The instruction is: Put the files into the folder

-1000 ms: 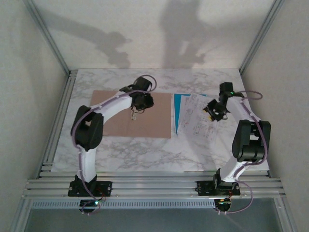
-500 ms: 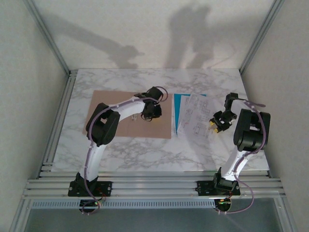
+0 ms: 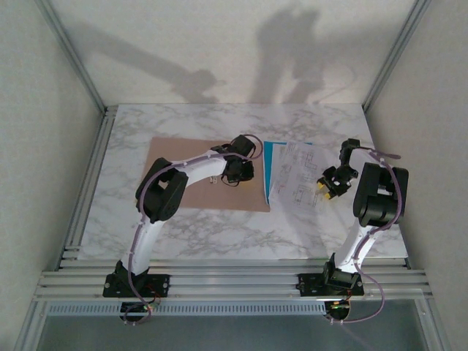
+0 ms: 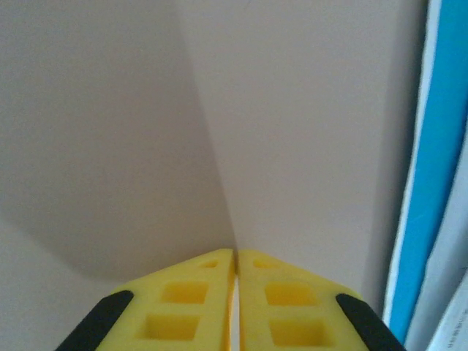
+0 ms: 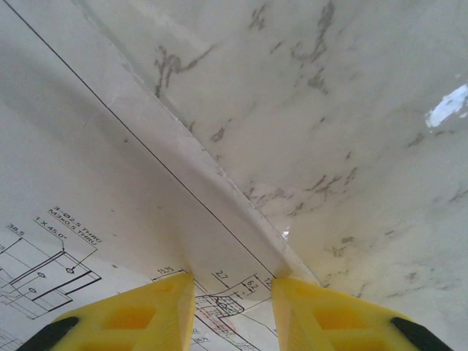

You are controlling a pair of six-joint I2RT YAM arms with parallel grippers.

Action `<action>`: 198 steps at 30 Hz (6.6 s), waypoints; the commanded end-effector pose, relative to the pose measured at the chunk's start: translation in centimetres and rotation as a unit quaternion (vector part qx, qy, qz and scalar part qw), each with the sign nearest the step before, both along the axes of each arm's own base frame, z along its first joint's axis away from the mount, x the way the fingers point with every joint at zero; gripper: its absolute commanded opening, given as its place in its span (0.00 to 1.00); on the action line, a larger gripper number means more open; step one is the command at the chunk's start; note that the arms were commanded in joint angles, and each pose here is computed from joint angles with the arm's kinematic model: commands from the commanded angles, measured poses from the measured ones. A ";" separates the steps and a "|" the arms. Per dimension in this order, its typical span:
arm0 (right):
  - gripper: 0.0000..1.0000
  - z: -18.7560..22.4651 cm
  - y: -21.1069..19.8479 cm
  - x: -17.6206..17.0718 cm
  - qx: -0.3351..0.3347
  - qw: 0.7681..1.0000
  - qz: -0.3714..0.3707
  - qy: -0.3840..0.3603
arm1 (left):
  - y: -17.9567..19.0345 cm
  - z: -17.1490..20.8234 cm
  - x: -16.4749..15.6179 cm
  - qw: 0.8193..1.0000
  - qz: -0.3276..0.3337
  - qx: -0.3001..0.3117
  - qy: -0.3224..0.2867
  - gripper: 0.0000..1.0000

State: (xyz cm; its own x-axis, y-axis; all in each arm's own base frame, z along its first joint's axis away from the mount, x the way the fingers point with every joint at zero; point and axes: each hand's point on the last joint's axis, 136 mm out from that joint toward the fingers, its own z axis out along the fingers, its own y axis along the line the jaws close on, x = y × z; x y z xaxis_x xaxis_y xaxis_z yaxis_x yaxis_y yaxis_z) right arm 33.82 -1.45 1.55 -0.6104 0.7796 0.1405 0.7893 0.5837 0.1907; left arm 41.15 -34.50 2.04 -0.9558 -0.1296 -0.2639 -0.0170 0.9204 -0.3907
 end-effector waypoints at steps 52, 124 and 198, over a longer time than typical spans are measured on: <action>0.34 -0.4 4.3 -1.3 0.022 0.997 0.070 0.023 | 3.8 0.5 0.0 0.993 0.092 -0.066 0.031 0.28; 0.27 -0.9 5.4 -2.1 0.021 0.996 0.083 0.025 | -6.2 1.3 -1.4 0.997 -0.046 -0.067 0.001 0.48; 0.61 6.4 23.2 3.7 0.110 0.935 0.299 -0.155 | 17.0 5.3 -7.7 0.996 0.039 0.076 0.009 0.00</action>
State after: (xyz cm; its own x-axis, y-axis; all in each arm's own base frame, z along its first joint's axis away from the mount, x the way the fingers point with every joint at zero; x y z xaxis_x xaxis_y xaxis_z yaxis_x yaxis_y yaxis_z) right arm 36.73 19.55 7.40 -0.9559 0.2936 0.0060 0.2603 0.8379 0.4798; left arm 34.16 -19.43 7.48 -0.9501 -0.1788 -0.2556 -0.0932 0.9447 -0.3144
